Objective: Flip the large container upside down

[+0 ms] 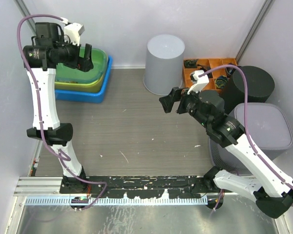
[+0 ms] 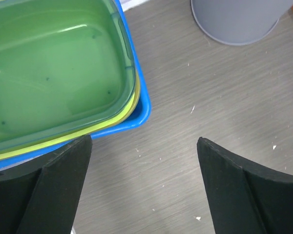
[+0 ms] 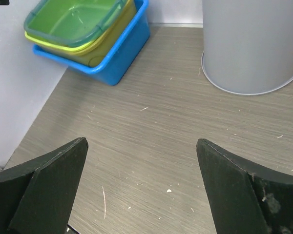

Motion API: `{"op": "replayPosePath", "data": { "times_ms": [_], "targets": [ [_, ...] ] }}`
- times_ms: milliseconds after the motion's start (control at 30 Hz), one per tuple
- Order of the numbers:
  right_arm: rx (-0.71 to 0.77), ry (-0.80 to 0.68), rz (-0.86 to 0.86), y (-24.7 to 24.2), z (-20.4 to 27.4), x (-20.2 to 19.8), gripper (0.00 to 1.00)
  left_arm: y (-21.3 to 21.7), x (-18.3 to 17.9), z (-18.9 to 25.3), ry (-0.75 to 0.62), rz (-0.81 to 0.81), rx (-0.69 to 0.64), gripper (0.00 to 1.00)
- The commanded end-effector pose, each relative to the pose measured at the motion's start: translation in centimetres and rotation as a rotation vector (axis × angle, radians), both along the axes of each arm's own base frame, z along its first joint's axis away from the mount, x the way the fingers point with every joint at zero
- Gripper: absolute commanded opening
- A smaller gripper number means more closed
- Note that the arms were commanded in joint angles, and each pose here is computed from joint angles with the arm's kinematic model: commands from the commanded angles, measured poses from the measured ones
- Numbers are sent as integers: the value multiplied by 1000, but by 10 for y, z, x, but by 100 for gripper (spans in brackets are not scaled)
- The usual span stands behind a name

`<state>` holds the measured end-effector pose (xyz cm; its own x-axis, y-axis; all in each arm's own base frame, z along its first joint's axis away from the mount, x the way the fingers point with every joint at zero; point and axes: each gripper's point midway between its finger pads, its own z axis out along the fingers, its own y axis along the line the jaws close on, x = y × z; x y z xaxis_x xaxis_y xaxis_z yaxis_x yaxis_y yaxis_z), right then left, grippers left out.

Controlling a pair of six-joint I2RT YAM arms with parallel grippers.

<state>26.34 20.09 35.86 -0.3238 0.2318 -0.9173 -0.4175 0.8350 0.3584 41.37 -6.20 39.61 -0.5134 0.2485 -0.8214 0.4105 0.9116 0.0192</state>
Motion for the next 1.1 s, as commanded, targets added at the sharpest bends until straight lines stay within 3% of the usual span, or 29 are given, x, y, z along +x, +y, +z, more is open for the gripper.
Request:
{"op": "replayPosePath", "data": {
  "times_ms": [0,133,267,333,400,533,567,700,767,867,1067],
  "targets": [
    [53,-56,41,8,20,-3,100,3,1,-44,157,-86,-8,84],
    [39,-39,35,9,9,0,100,4,7,-69,256,-119,-116,78],
    [29,-19,39,11,-1,1,100,7,20,-77,262,-95,-143,74],
    [31,-16,42,12,-3,1,100,9,28,-82,263,-77,-143,63],
    [30,-13,44,13,-4,1,100,11,34,-91,282,-62,-143,59],
    [31,-13,43,12,-4,0,100,11,43,-104,313,-36,-163,60],
    [30,-11,44,12,-4,0,100,12,46,-105,309,-24,-169,63],
    [25,-5,49,14,-7,1,100,14,68,-106,273,57,-192,92],
    [24,-5,45,14,-7,2,100,18,85,-108,243,131,-185,96],
    [31,-5,54,17,-5,2,100,16,108,-113,215,203,-222,96],
    [43,-12,63,16,3,-1,100,4,138,-120,177,266,-295,84]
  ]
}}
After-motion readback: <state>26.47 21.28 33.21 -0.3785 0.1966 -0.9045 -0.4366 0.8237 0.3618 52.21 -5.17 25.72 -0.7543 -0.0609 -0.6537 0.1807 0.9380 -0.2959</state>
